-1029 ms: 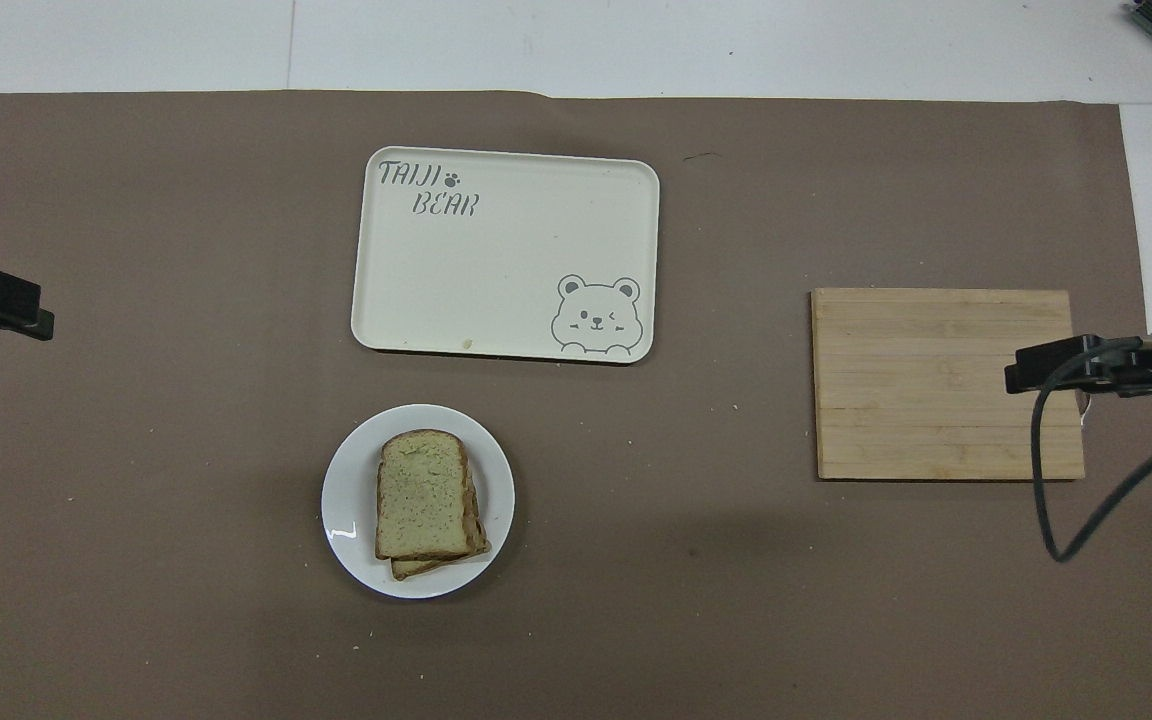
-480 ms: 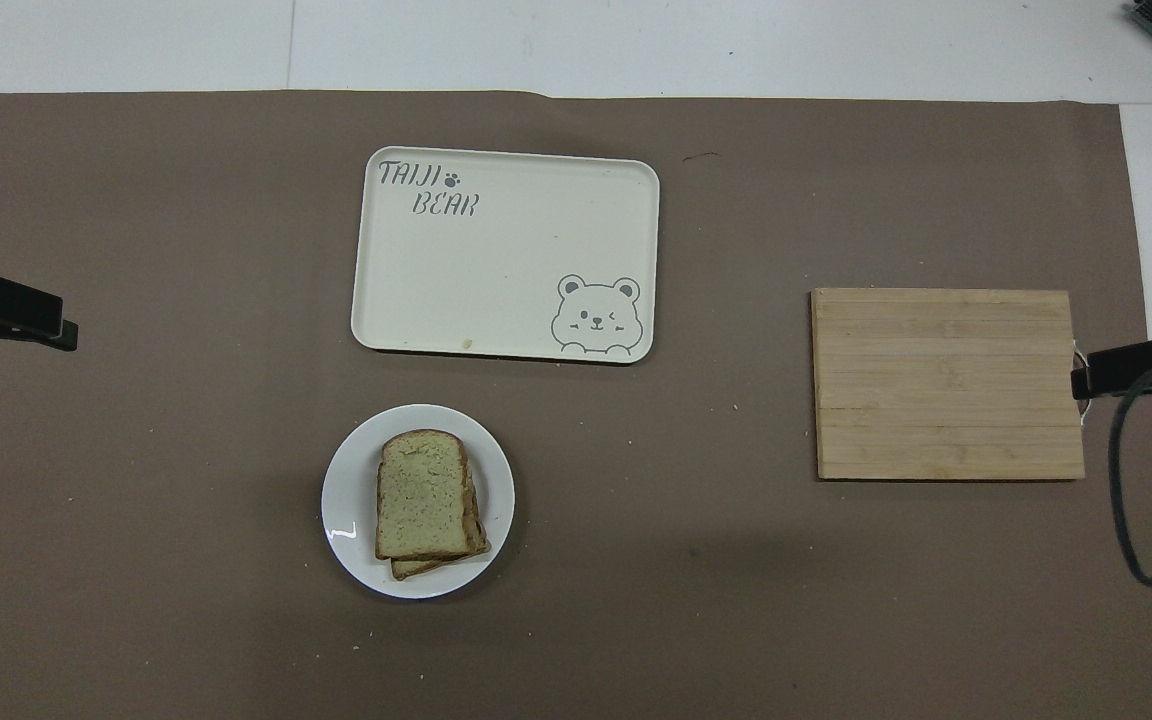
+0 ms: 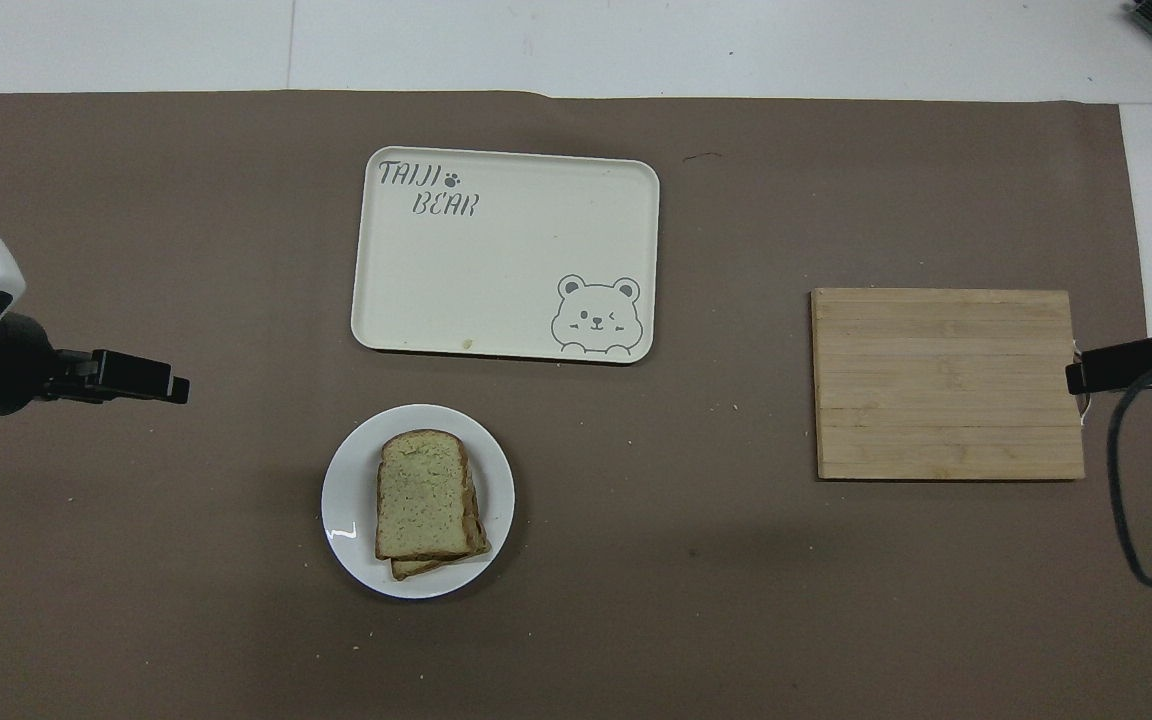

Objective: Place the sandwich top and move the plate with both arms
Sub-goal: 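Reach the left gripper to the plate rim nearest it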

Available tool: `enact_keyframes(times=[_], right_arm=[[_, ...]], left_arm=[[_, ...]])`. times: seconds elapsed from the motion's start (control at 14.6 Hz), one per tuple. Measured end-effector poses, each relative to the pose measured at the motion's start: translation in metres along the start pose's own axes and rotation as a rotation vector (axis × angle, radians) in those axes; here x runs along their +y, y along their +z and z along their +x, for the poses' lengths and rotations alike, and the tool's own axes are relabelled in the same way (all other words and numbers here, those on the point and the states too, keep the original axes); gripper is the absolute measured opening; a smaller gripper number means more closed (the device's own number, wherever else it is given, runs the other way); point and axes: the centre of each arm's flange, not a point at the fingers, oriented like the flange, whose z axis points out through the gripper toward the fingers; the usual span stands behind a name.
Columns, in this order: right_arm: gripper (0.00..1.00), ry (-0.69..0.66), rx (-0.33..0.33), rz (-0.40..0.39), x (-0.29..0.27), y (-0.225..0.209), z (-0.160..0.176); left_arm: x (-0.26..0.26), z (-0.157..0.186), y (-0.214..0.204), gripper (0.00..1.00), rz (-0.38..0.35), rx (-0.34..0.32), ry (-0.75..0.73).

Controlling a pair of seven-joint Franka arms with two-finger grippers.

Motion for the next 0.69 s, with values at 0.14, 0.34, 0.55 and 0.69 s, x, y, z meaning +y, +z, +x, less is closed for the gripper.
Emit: enact_keyframes(times=[0.14,0.34,0.55,0.69], right_arm=[[1.00,0.000,0.000,0.000,0.000,0.000,0.000],[1.00,0.000,-0.001,0.000,0.000,0.000,0.000],[1.00,-0.001,-0.001,0.000,0.000,0.000,0.000],[1.00,-0.001,-0.001,0.000,0.000,0.000,0.000]], left_arm=[[-0.003,-0.005,0.026,1.00,-0.067,-0.017,0.047],[-0.012,-0.017,0.073,1.00,-0.147,-0.053,0.106],[-0.029,-0.034,0.125,1.00,-0.236,-0.048,0.139],[-0.049,-0.053,0.162,1.00,-0.310,-0.025,0.150]])
